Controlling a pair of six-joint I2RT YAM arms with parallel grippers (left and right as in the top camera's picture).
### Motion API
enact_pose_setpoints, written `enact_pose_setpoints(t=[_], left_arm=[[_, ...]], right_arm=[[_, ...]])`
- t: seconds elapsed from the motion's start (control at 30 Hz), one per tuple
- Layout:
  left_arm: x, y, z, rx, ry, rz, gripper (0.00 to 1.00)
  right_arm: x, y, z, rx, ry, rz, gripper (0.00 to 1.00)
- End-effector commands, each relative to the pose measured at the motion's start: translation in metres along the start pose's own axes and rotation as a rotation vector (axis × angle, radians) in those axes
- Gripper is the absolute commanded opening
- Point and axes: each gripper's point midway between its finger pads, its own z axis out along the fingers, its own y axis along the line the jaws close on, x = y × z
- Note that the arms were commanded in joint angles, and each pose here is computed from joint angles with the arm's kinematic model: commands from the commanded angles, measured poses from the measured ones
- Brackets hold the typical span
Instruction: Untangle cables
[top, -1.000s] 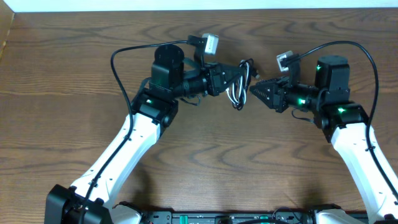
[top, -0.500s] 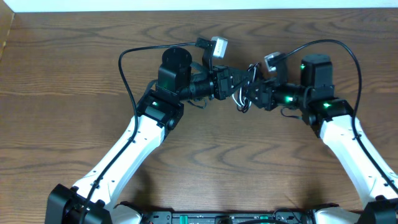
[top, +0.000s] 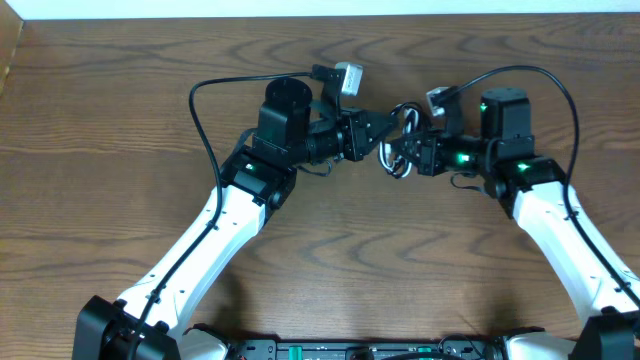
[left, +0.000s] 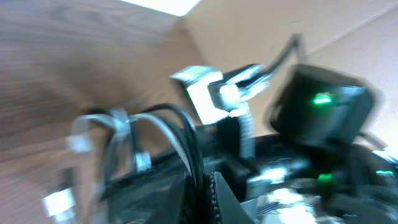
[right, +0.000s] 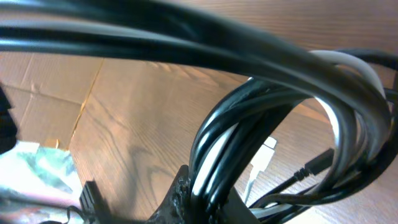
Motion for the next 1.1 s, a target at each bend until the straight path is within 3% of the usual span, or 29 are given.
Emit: enact_pose_setpoints(t=[0.0, 0.2, 0.7, 1.07], left_arm=[[-0.017, 0.022, -0.008, -0.174, -0.085, 0.136, 0.07], [-0.002, 0.07, -0.019, -0.414, -0.033, 0.175, 0.08], [0.037, 0.101, -0.022, -0.469, 0.062, 0.144, 0.08], [0.073, 0.149, -0.04, -0.605, 0.111, 0.083, 0.08]], right_arm=[[-0.011, 0.006, -0.023, 0.006, -0.058, -0.003, 0.01], [-0.025, 0.026, -0.053, -0.019, -0.136, -0.049, 0.01], [-0.064, 0.046, -0.118, 0.003, -0.372, -0.082, 0.01], [-0.078, 0.038, -0.144, 0.034, -0.459, -0.046, 0.01]])
